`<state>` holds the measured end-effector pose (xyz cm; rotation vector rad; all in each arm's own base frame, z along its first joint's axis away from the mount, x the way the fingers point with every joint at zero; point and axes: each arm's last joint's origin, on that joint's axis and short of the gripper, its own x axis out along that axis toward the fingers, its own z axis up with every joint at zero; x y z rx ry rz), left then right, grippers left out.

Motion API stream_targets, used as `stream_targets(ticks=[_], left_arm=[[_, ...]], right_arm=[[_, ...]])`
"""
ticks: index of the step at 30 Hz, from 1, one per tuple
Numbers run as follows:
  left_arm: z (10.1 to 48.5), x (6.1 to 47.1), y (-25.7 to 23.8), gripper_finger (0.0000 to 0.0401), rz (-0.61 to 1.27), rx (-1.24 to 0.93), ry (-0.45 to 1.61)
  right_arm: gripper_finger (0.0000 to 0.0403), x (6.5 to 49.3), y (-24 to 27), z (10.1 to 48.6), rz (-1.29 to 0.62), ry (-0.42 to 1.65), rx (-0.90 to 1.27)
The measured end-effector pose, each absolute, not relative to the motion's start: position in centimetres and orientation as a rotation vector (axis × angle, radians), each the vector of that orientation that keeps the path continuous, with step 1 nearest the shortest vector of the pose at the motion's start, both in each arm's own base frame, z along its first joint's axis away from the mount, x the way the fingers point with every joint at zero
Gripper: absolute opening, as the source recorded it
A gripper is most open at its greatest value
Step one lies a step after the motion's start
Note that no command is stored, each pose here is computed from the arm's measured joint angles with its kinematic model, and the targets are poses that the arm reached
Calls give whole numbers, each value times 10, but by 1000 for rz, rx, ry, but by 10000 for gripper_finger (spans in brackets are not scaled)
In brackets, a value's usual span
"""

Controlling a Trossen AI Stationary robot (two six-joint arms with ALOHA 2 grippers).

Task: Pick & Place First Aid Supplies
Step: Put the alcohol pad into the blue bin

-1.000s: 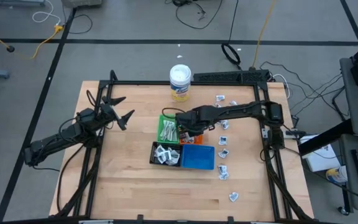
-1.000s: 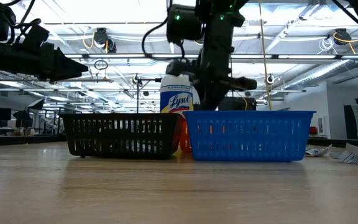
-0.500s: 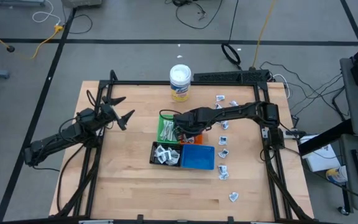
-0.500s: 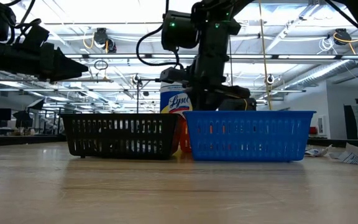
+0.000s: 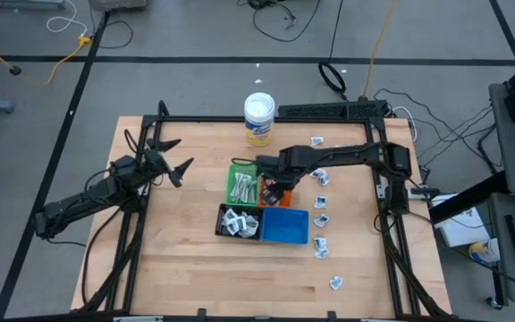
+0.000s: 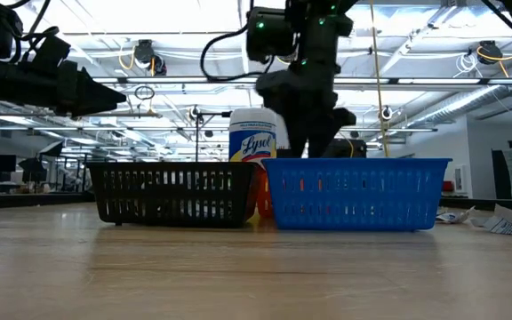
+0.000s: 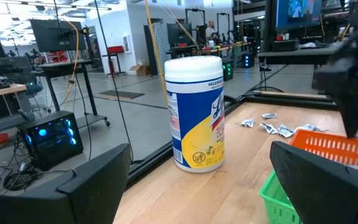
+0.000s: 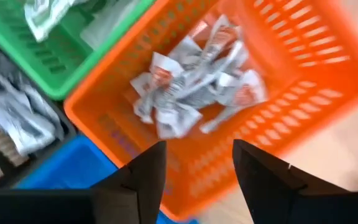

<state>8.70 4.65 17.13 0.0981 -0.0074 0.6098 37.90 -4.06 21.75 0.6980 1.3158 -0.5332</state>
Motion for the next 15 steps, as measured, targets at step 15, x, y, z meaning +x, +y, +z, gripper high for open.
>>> stream_targets(ticks=[15], left_arm=[[171, 87, 47, 392, 610, 98, -7]], right_arm=[[164, 303, -99, 231, -512, 1258, 521]])
